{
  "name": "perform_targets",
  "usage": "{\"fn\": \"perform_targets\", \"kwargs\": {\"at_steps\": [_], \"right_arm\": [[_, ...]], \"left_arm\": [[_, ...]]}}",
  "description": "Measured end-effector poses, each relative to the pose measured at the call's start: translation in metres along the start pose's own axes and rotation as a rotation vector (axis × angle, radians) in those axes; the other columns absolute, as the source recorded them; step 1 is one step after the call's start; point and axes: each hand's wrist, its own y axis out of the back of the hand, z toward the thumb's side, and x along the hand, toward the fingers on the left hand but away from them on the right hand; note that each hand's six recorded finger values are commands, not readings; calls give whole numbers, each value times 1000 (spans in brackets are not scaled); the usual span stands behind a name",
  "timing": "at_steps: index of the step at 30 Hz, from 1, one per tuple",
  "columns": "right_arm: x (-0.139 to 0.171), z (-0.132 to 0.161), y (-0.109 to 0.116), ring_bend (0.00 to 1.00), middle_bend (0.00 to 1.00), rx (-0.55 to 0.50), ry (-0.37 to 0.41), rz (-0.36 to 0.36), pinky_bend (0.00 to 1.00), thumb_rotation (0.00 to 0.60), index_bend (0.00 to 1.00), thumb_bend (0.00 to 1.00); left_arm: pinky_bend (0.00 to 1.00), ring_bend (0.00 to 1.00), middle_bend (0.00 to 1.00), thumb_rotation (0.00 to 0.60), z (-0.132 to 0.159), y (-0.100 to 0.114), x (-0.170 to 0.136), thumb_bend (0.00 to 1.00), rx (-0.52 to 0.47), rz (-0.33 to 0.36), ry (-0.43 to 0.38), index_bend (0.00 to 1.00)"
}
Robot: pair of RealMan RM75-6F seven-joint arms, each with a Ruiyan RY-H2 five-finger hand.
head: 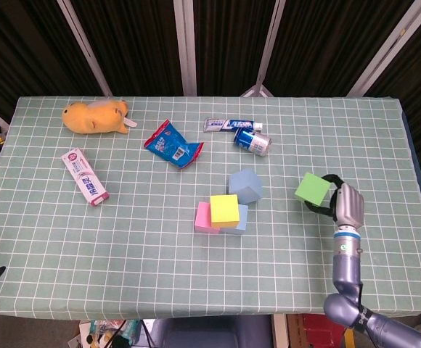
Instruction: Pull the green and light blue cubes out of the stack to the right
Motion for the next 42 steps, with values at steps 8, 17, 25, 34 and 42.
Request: {"fn": "perform_targets", "kwargs": {"at_steps": [8,17,25,34,42], "right_arm": [[5,-14,-1,692,622,-38,-9,78,340,600,476,272],[15,-31,-14,69,1,62,8,260,7,600,0,92],[30,-23,2,39,0,-13,57,250,0,600,0,52],[77,-12,10,91,0,-80,165,319,0,600,0,52],[112,-16,-30,150,1,-128,152,458,0,600,0,51]], "left_arm": [[0,0,0,600,1,-1,0,133,4,-4,-2,235],[0,0,0,600,-1,0,1,133,-3,0,9,235],[0,0,0,600,-1,1,1,133,-4,1,9,235],[0,0,0,600,2,-2,1,133,0,-9,0,235],[0,0,0,600,-1,2,0,133,-13,-1,9,235]]}}
